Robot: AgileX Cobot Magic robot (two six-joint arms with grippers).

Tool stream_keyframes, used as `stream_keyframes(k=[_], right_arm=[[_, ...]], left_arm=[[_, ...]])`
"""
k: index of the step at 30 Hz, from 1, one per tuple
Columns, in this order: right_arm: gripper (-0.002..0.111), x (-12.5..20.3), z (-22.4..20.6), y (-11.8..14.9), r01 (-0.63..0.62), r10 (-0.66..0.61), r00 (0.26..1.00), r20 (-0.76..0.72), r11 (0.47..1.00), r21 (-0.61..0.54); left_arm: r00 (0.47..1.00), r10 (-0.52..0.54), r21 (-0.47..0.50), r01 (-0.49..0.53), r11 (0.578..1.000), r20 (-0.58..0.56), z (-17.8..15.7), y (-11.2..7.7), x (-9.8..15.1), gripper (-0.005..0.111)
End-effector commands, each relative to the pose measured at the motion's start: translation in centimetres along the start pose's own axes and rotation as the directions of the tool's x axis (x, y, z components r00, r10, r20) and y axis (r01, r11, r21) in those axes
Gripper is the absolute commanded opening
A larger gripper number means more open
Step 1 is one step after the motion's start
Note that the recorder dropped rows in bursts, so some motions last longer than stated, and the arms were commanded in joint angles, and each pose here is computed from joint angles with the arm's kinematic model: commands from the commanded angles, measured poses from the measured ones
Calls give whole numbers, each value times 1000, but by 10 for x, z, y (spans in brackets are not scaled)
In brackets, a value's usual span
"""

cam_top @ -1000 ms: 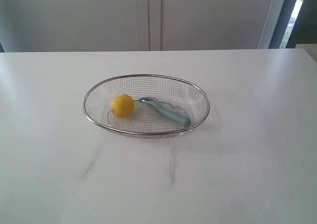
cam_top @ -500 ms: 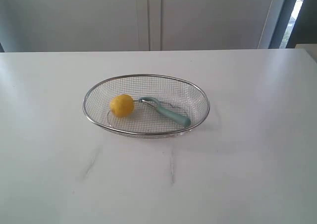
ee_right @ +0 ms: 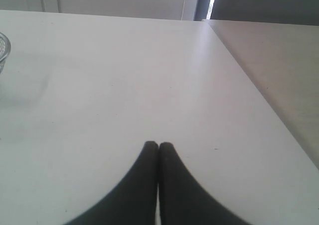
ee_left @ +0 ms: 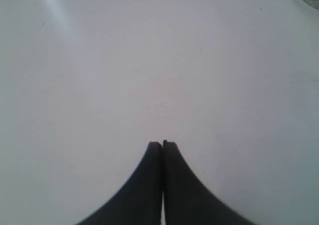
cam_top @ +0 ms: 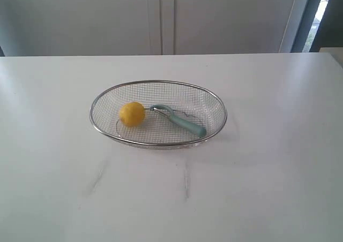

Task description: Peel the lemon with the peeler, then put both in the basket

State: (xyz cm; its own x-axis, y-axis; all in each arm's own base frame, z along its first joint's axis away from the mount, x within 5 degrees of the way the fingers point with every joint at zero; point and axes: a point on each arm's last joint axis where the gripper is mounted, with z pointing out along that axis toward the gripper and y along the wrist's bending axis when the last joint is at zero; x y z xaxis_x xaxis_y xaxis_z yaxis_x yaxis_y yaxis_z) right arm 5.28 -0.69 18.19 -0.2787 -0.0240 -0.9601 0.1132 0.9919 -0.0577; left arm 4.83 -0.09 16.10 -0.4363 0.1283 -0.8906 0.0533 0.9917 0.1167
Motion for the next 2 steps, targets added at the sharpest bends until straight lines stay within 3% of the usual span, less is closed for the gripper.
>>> stream_keyframes(k=[1, 2], right_arm=[[0, 0, 0, 0, -3, 3, 1000, 17, 1000, -1], [0, 0, 0, 0, -3, 3, 1000, 17, 1000, -1]], left_arm=[[1000, -9, 3, 9, 1000, -6, 1, -1, 3, 0], [1000, -9, 3, 9, 1000, -6, 1, -1, 3, 0]])
